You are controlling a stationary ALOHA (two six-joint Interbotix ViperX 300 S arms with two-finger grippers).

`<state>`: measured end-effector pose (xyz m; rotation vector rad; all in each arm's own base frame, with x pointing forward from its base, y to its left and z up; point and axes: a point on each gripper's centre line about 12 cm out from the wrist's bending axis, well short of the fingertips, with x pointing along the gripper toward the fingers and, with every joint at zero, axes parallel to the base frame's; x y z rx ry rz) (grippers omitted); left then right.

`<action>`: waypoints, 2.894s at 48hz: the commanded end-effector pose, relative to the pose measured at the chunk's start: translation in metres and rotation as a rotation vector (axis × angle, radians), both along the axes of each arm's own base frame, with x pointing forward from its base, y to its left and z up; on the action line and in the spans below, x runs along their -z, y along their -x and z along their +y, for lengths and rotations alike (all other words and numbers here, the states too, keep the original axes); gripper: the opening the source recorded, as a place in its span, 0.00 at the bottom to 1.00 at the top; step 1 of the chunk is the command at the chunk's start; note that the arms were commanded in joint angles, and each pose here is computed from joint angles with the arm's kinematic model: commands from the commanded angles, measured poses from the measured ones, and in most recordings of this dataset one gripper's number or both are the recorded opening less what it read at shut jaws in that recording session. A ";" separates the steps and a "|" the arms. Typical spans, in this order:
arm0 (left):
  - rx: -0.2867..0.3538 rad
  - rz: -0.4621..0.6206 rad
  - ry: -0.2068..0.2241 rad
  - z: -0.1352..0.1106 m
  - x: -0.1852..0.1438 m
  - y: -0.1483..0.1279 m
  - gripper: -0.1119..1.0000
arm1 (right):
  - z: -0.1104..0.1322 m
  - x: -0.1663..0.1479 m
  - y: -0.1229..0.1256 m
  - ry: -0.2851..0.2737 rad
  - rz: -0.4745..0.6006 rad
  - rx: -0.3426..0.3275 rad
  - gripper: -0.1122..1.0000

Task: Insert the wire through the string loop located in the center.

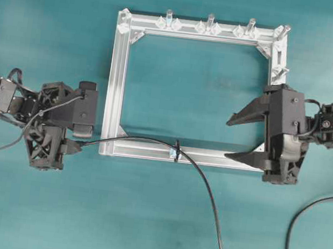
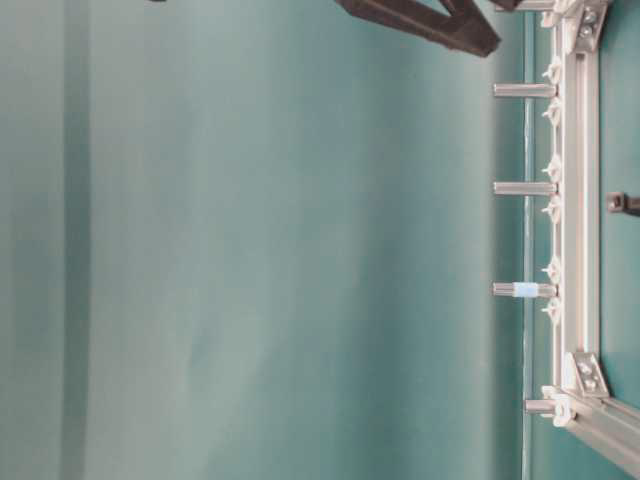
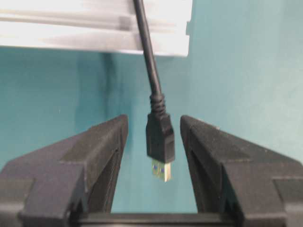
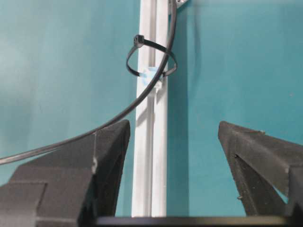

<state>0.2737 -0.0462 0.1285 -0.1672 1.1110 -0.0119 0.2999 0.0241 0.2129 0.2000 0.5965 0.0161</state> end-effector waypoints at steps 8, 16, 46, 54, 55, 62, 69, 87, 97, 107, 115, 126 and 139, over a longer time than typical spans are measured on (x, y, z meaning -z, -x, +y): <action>0.001 -0.166 0.007 0.004 -0.043 -0.008 0.54 | 0.000 -0.008 -0.004 -0.003 -0.030 0.002 0.79; -0.034 -0.287 0.016 0.013 -0.065 -0.011 0.53 | 0.000 -0.008 -0.004 0.000 -0.041 0.002 0.79; 0.026 -0.683 -0.055 0.021 -0.106 -0.027 0.53 | -0.002 -0.011 -0.002 0.000 -0.140 0.016 0.79; 0.022 -0.684 -0.051 0.022 -0.103 -0.019 0.53 | -0.003 -0.015 -0.001 -0.002 -0.194 0.023 0.79; 0.021 -0.684 -0.050 0.022 -0.103 -0.018 0.53 | -0.003 -0.015 -0.001 -0.002 -0.195 0.023 0.79; 0.022 -0.684 -0.051 0.022 -0.103 -0.018 0.53 | -0.003 -0.015 -0.001 -0.002 -0.201 0.024 0.79; 0.023 -0.682 -0.052 0.022 -0.103 -0.018 0.53 | -0.003 -0.015 -0.001 -0.002 -0.201 0.024 0.79; 0.023 -0.681 -0.052 0.022 -0.102 -0.018 0.53 | -0.003 -0.013 0.000 -0.001 -0.197 0.024 0.79; 0.023 -0.676 -0.052 0.022 -0.101 -0.018 0.53 | -0.003 -0.011 0.001 0.000 -0.187 0.024 0.79; 0.023 -0.670 -0.053 0.022 -0.099 -0.017 0.53 | -0.003 -0.008 0.003 0.000 -0.181 0.024 0.79; 0.022 -0.664 -0.061 0.024 -0.096 -0.016 0.53 | -0.004 0.001 0.008 0.002 -0.158 0.024 0.79; 0.023 -0.651 -0.072 0.027 -0.090 -0.011 0.53 | -0.006 0.020 0.021 0.008 -0.148 0.030 0.79; 0.064 -0.664 -0.114 0.027 -0.092 -0.012 0.53 | -0.008 0.011 0.027 0.010 -0.271 0.043 0.79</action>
